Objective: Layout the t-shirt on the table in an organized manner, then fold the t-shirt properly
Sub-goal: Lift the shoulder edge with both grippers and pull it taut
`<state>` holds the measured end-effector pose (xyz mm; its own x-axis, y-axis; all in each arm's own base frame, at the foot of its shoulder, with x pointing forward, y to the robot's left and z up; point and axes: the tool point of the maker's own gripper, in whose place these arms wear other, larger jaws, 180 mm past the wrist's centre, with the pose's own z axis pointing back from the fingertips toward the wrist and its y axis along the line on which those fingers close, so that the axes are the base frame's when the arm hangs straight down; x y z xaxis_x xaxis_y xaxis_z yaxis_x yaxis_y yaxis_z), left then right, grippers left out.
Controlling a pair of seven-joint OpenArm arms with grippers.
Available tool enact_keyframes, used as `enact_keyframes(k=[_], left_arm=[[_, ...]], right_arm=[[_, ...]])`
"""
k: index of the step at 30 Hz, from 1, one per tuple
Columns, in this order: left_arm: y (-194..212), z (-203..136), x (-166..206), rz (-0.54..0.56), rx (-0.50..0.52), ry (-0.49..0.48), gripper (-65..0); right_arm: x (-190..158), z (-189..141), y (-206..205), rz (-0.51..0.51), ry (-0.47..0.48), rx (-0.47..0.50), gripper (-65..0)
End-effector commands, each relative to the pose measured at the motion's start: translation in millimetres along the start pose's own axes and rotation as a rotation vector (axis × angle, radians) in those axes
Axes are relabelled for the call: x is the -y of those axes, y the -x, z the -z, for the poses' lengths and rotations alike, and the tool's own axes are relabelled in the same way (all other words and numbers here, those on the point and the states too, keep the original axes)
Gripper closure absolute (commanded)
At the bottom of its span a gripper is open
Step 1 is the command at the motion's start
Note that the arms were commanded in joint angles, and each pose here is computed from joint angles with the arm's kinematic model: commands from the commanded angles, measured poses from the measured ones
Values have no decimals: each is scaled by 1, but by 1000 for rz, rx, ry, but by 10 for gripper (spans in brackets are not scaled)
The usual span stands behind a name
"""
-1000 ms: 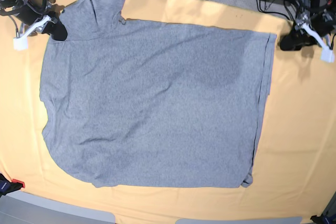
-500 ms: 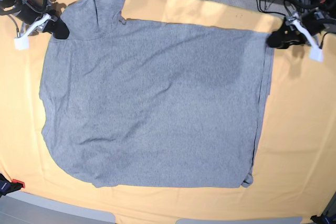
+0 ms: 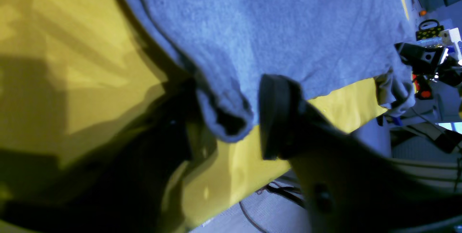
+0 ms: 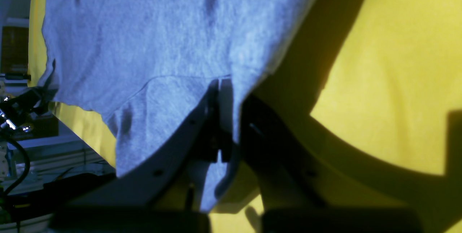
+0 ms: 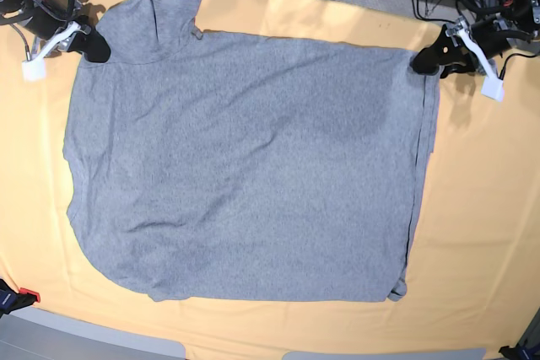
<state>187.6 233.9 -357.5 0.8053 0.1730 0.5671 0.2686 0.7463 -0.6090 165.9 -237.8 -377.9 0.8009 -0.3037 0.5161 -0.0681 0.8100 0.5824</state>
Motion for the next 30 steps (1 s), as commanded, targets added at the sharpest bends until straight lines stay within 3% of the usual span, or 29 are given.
enact_keyframes(k=[1,2,3,13,22,30], left_arm=[[6,-4,-5,17,-49,-30,-147],[6,-4,-6,20,-52,-36,-53],[7,-4,-6,20,-54,-37,0],[-17,-30,5,38,-25,43,0],[-24,-53,2,148,-147,-10,0],[-4,-58,47,313,-289,35,0]], right_arm=[[-2,-5,-10,-27,-6,23,0],[-2,-5,-10,-27,-6,23,0],[-2,-5,-10,-27,-6,23,0],[-7,-31,-31,-203,57,-18,0],[-19,-47,-16,-283,92,-88,0],[-34,-61,3,-344,108,-158,0]])
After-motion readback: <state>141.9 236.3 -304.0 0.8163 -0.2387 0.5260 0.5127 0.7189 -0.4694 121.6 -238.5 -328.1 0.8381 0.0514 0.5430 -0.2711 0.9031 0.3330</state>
